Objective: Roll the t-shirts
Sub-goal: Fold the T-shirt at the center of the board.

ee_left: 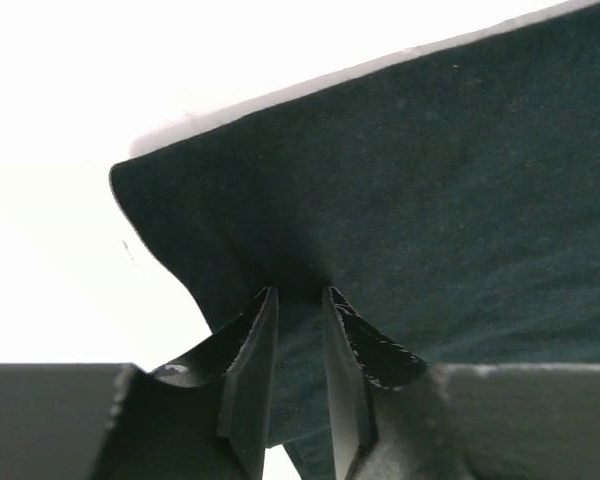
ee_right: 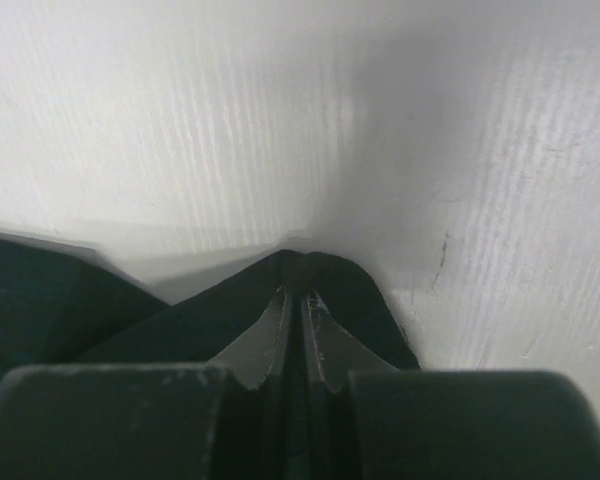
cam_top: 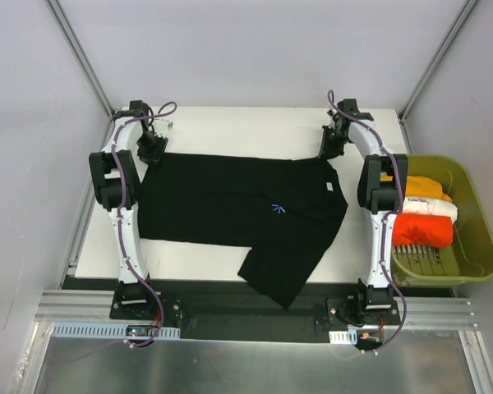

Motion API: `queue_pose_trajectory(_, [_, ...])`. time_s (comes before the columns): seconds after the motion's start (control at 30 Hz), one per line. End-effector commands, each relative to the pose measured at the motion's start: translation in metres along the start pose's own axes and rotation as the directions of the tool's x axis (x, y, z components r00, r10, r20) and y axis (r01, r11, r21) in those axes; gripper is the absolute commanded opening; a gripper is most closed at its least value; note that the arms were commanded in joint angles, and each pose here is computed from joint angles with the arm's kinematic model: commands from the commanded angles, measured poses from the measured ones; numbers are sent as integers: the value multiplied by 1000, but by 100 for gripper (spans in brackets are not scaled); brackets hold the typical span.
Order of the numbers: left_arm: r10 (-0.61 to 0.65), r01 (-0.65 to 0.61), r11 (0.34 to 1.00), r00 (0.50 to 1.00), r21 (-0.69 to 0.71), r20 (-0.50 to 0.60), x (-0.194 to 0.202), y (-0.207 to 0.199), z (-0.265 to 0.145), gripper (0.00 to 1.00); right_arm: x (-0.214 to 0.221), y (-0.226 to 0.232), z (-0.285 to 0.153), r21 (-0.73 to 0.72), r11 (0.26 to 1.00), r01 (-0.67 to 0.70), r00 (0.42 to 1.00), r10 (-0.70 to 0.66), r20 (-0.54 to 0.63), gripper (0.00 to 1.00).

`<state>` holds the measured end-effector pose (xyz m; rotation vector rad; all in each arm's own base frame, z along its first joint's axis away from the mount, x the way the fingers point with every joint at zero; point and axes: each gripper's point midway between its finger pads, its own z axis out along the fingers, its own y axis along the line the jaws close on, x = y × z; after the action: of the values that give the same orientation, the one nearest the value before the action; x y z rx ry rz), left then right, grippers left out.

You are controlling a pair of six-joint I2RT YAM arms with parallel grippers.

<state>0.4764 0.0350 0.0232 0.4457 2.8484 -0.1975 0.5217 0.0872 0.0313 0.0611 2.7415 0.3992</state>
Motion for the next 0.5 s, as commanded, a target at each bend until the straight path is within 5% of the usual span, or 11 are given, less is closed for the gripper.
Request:
queue_pose_trajectory(0.0, [-100,97,995,992,-38,-71,28,14,-9,21,-35,-8,-17,-27,989,-146,984,148,97,1])
queue_pose_trajectory(0.37, [-173,165,978,984,-128,-52,38,33,-30,10,-45,-24,-26,44,987,-155,978,147,150,1])
queue_pose_trajectory(0.47, [-193,187,966,981,-181,-18,34,40,-44,18,-47,-28,-26,62,985,-159,976,147,159,7])
